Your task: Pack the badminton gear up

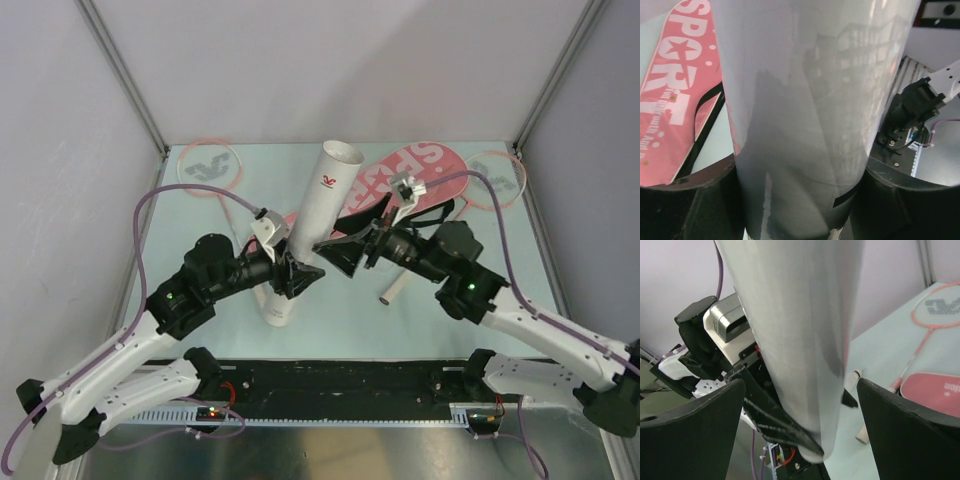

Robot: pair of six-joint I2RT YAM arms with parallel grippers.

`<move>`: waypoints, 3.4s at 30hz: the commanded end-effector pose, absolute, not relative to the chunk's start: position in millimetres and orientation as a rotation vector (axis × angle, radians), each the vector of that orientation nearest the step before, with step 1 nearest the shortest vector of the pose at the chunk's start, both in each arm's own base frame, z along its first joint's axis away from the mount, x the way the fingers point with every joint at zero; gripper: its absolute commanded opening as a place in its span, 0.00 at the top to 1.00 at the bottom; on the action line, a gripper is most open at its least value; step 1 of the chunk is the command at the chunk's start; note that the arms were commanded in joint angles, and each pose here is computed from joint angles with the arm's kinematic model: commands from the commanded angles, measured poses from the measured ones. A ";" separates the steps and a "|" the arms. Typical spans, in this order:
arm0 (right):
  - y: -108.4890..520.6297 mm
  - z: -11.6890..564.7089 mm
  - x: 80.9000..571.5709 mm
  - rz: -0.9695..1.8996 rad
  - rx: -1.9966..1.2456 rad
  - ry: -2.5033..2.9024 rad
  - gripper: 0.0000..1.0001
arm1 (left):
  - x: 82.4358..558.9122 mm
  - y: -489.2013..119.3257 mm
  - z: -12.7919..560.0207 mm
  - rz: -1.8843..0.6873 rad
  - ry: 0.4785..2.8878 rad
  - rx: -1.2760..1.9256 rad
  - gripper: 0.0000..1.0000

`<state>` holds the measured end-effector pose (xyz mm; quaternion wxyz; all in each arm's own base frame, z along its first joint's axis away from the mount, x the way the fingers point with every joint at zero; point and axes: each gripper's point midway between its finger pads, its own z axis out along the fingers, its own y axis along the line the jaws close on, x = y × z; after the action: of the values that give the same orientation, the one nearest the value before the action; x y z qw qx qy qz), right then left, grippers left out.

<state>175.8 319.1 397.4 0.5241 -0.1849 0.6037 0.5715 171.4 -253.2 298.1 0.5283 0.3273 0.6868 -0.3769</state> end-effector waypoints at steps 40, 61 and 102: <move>222.4 399.5 258.0 1.139 -0.094 1.391 0.51 | 237.4 -188.5 274.4 -0.545 1.747 0.239 0.00; 197.1 361.1 253.1 1.112 -0.056 1.496 0.49 | 256.5 -4.4 129.9 -0.453 1.541 -1.339 0.38; 207.1 360.1 246.8 1.191 -0.085 1.509 0.49 | 261.0 57.8 51.0 -0.242 1.530 -1.615 0.96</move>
<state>252.4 207.2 337.3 0.5495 -0.0213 0.6750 0.4918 254.8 56.6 44.6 0.4215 -0.6579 0.6186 -0.0829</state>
